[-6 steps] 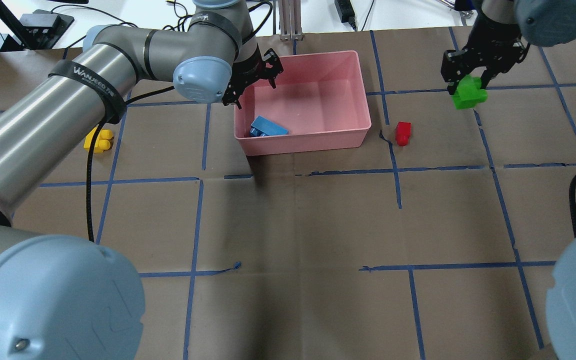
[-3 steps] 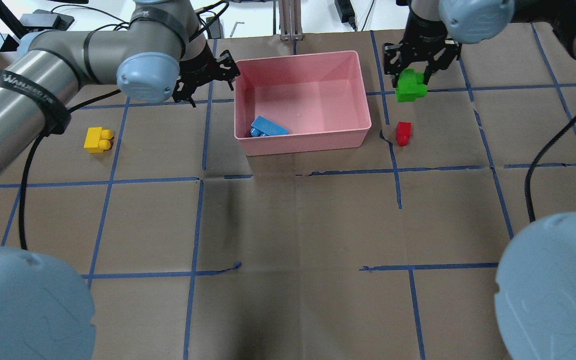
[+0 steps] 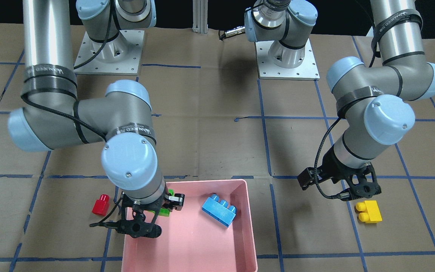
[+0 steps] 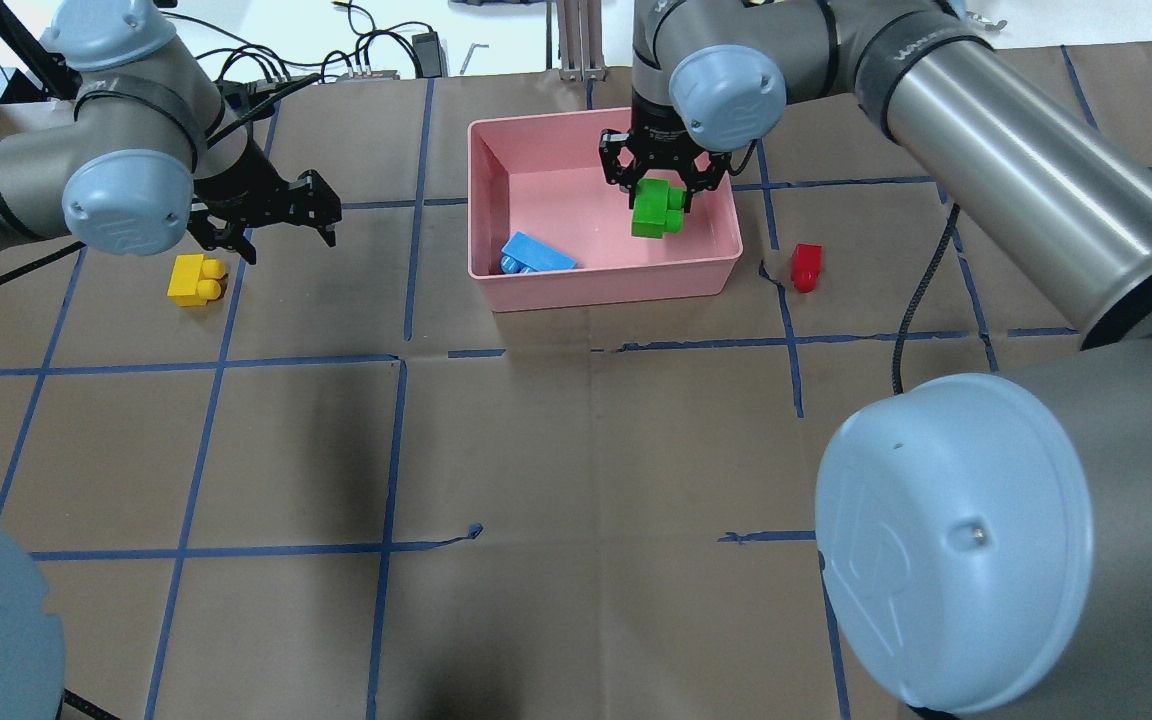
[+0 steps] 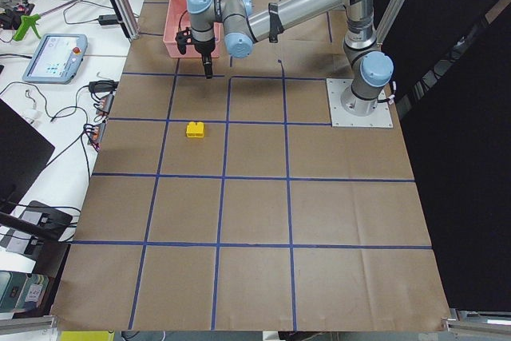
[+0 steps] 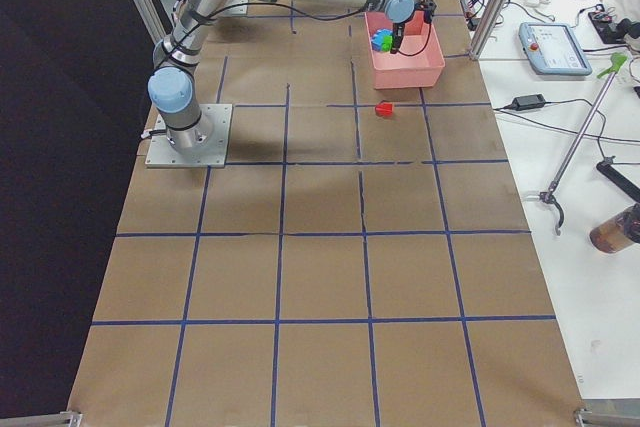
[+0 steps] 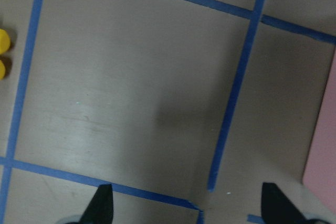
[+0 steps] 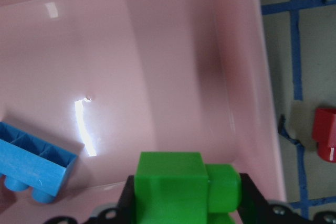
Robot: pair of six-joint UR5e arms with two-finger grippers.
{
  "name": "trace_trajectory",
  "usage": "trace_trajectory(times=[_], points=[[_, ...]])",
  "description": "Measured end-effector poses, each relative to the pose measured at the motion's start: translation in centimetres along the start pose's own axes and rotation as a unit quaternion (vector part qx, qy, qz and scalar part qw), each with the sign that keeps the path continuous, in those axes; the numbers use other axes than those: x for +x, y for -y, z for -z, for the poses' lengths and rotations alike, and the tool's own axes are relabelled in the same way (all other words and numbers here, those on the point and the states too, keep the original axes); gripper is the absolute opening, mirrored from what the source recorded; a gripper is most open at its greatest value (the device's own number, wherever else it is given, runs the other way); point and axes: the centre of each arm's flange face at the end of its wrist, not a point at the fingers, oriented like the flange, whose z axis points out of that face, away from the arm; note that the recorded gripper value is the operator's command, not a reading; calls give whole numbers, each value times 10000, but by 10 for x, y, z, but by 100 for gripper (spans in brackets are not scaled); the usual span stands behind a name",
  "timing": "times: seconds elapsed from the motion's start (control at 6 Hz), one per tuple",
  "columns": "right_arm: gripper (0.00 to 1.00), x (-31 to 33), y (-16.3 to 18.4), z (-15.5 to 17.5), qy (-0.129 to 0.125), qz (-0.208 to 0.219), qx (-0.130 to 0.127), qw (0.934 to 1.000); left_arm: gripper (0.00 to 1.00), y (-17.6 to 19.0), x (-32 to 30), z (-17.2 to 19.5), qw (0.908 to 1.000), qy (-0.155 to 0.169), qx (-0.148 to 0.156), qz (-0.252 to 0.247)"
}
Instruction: Put all blocks into box
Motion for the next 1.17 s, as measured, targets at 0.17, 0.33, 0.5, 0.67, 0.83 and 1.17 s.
trace_trajectory(times=[0.17,0.33,0.5,0.67,0.83,1.17], points=[[100,-10,3,-8,59,8,147,9999,99,8,-23,-9,9992,17,35,-388],[100,-12,8,-1,117,50,299,9995,99,19,-48,-21,9983,26,5,-591],[100,-10,14,19,110,179,363,9991,99,29,-80,-37,9977,25,-51,-669],[100,0,21,48,14,376,330,9987,99,37,-107,-50,9967,18,-116,-802],[99,28,31,77,-119,598,247,9978,99,43,-124,-65,9948,37,-190,-1004],[98,123,58,106,-228,1025,16,9945,98,63,-147,-90,9931,301,-103,-1133]])
